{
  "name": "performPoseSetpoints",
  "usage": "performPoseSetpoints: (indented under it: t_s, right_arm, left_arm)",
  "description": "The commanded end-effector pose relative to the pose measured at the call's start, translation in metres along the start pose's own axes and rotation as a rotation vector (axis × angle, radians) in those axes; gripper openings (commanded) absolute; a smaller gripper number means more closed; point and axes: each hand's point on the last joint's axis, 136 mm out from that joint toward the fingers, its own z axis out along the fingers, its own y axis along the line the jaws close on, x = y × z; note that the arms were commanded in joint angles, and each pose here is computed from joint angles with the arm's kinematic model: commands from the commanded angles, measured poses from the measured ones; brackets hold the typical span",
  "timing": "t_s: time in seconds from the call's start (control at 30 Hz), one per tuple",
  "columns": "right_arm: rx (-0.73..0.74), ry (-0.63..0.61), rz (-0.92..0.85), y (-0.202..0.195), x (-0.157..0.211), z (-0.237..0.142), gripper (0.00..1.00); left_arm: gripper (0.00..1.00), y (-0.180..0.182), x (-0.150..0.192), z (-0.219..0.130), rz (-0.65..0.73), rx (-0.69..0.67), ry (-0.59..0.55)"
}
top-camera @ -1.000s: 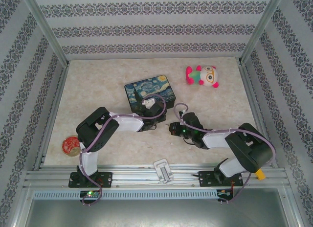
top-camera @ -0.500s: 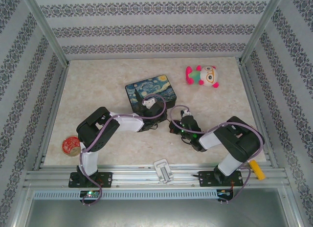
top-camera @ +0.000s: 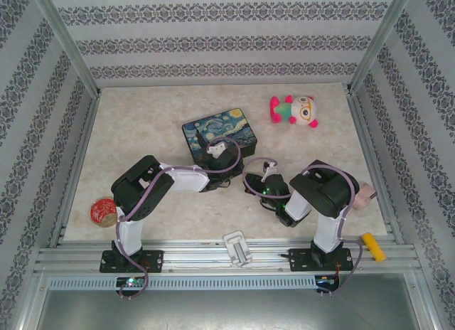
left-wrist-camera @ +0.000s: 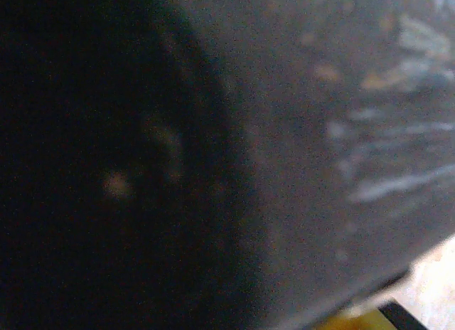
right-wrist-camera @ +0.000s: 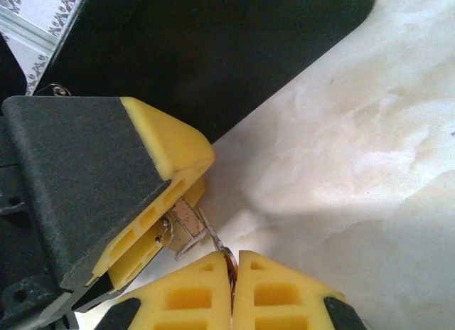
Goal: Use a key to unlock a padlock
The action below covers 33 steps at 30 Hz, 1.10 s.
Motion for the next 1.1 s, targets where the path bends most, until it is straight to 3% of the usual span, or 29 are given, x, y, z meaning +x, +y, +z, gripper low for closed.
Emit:
performPoseSetpoints:
  t_s: [0.0,0.27,1.07]
  right_arm:
    - [0.043,0.033,0.032,-0.014,0.016,-0.009,0.0]
    - [0.074,0.046,0.059,-0.023,0.024,-0.025,0.0]
    - [0.078,0.062,0.104,-0.024,0.029,-0.007,0.0]
  left_arm:
    - [0.04,0.004,0.023,0.009,-0.104,0.028,0.085]
    - [0.04,0.0,0.02,0.009,-0.112,0.044,0.074]
    - [0.04,-0.001,0.022,0.008,-0.136,0.069,0.081]
